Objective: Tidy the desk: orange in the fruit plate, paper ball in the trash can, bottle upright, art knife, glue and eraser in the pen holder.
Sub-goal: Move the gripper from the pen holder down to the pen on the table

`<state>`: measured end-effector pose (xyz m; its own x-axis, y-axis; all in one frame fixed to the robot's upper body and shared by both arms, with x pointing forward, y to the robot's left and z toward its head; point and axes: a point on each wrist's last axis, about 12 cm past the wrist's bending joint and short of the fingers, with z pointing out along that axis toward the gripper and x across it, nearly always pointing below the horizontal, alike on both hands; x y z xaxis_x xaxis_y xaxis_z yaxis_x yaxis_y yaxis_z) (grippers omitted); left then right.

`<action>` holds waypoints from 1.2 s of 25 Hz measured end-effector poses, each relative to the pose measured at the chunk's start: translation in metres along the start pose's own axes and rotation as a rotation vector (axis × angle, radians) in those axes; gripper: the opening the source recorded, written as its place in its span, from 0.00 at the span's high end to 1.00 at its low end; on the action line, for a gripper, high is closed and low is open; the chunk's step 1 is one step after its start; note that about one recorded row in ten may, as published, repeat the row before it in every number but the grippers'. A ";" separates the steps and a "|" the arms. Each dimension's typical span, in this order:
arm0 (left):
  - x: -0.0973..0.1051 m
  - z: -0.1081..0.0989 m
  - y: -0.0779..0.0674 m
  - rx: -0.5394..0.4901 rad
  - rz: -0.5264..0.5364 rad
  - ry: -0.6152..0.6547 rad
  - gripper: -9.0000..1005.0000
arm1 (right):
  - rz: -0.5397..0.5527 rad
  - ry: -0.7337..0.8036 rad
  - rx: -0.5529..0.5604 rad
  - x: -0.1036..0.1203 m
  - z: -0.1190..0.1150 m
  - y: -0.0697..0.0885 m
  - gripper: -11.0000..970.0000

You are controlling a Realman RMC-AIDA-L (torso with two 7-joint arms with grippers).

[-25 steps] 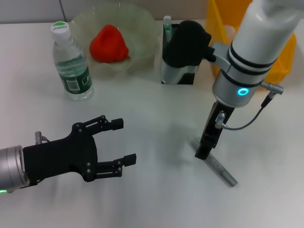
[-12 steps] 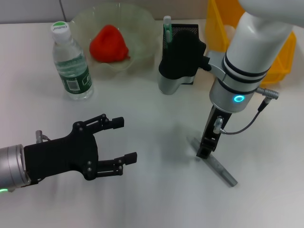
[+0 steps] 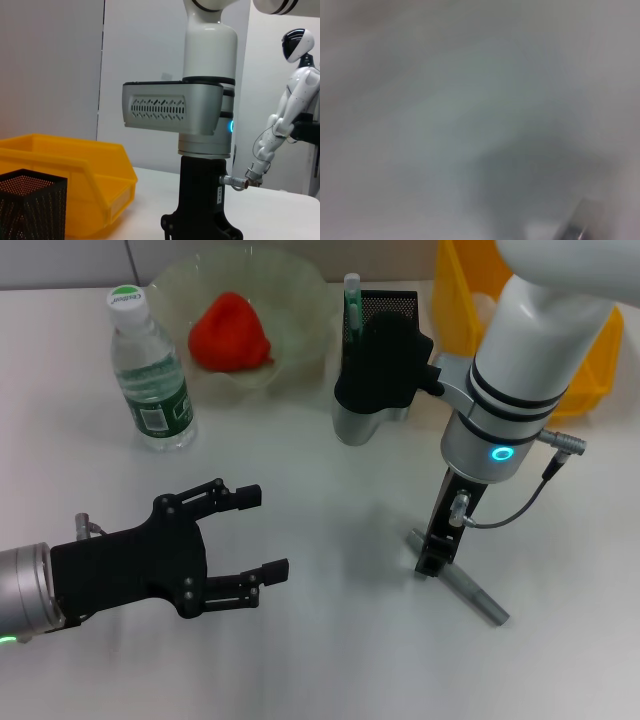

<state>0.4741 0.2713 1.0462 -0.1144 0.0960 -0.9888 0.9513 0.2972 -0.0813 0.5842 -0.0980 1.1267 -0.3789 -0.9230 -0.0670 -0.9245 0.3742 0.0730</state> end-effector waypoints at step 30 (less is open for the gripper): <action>-0.001 0.003 0.001 0.004 0.003 -0.004 0.14 | 0.010 0.002 0.015 0.000 0.002 -0.004 0.84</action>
<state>0.4758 0.2690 1.0471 -0.1101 0.0930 -0.9896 0.9529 0.2931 -0.0784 0.5878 -0.0993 1.1243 -0.3884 -0.9192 -0.0646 -0.9210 0.3850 0.0589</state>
